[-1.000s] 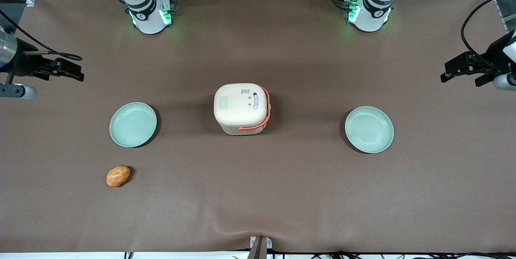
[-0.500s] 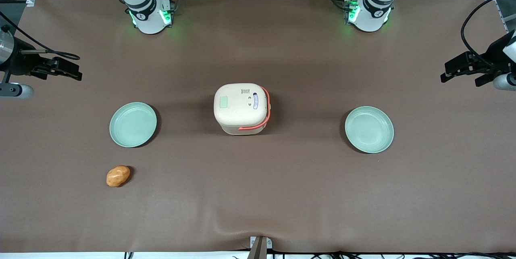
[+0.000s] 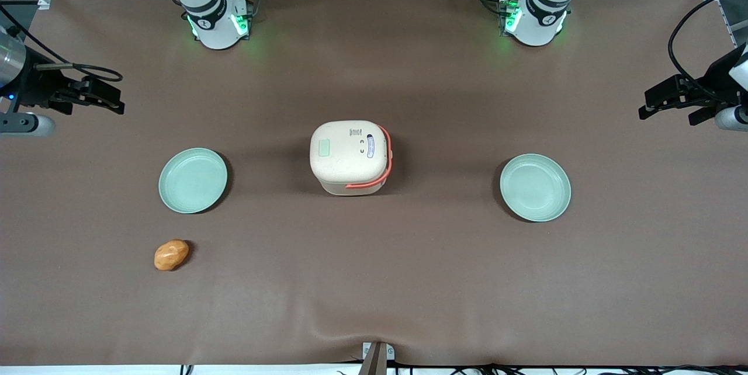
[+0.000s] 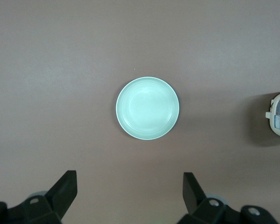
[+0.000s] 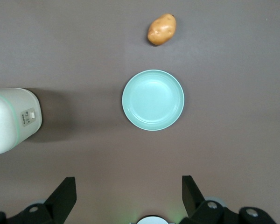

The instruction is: Press rice cooker button with right arm

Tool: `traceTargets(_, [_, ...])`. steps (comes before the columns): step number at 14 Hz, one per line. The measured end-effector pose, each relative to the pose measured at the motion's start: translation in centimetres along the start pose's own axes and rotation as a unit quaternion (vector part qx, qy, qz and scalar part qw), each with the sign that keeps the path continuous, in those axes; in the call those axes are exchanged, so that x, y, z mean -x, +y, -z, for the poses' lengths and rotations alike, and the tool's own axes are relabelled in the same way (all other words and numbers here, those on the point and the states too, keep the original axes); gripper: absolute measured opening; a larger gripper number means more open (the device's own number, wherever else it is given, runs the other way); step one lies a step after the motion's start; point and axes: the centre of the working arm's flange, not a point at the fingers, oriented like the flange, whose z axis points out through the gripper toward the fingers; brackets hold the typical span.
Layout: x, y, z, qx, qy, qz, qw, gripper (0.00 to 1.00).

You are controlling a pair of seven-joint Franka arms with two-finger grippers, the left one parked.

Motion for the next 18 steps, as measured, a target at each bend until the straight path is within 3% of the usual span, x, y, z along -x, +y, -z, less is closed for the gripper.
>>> traceTargets(4, [0.3, -3.5, -0.1, 0.000, -0.002, 0.031, 0.9995, 1.00])
traceTargets(13, [-0.4, -18.5, -8.4, 0.030, -0.066, 0.135, 0.9882, 1.00])
traceTargets(14, [-0.5, -20.2, -9.8, 0.036, -0.072, 0.119, 0.9896, 0.93])
traceTargets(18, [0.1, -26.2, -13.8, 0.056, -0.082, 0.067, 0.9928, 0.47])
